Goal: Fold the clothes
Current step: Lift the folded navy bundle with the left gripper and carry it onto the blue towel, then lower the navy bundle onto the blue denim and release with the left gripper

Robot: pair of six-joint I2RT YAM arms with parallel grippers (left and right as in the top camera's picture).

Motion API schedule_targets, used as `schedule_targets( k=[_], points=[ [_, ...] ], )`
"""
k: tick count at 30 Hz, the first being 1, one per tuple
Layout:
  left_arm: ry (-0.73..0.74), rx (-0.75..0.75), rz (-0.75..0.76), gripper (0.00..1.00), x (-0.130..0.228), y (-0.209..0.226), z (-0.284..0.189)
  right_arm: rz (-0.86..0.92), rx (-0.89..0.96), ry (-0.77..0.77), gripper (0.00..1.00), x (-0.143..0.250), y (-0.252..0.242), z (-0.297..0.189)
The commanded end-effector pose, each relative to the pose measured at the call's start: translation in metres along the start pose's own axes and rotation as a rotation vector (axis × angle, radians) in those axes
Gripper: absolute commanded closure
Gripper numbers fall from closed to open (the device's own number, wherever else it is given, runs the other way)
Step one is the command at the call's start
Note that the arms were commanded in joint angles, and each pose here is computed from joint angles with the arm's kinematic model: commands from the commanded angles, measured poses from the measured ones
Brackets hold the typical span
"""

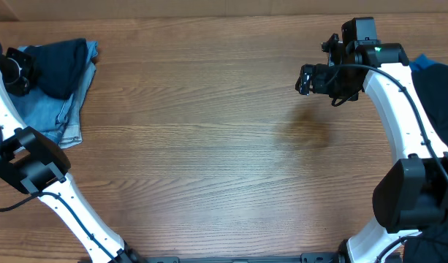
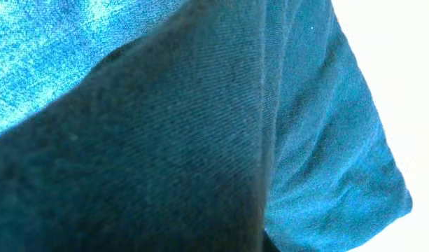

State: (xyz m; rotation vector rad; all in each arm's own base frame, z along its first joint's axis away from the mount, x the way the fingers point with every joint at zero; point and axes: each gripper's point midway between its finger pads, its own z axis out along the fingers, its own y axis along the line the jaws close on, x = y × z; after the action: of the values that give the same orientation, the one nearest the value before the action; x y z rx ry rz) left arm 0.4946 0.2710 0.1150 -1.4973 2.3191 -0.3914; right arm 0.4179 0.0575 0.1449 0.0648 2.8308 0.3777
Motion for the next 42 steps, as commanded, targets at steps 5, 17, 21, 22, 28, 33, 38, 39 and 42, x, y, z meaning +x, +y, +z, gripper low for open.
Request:
schedule_targets(
  k=[5,17,21,22,28,33,38,39,42],
  points=[
    [-0.062,-0.037,0.14,0.96,-0.014,0.007,-0.011,-0.003,-0.003,-0.017,0.0,-0.004,0.001,-0.003],
    [-0.206,-0.13,0.386,0.96,-0.027,-0.006,-0.055,-0.006,-0.005,-0.03,0.0,-0.008,0.001,-0.003],
    [-0.17,-0.152,0.33,0.96,-0.015,-0.004,-0.05,-0.005,-0.005,-0.027,0.0,-0.007,0.001,-0.003],
    [-0.166,-0.176,0.297,0.96,-0.014,0.002,-0.049,-0.005,-0.004,-0.026,0.0,-0.007,0.001,-0.002],
    [-0.114,-0.327,0.239,0.86,-0.002,0.036,-0.048,-0.005,-0.004,-0.026,0.0,-0.007,0.001,-0.002],
    [-0.11,-0.377,0.239,0.56,0.0,0.045,-0.051,-0.004,-0.003,-0.018,0.0,-0.005,0.001,-0.002],
    [-0.128,-0.358,0.242,0.03,-0.004,0.041,-0.06,-0.01,-0.002,-0.013,0.0,-0.004,0.001,-0.002],
    [-0.154,-0.332,0.244,0.02,-0.006,0.034,-0.073,-0.01,-0.002,-0.015,0.0,-0.004,0.001,-0.002],
    [-0.225,-0.284,0.253,0.0,-0.005,0.017,-0.116,-0.01,-0.002,-0.016,0.0,-0.004,0.001,-0.002]
  ],
)
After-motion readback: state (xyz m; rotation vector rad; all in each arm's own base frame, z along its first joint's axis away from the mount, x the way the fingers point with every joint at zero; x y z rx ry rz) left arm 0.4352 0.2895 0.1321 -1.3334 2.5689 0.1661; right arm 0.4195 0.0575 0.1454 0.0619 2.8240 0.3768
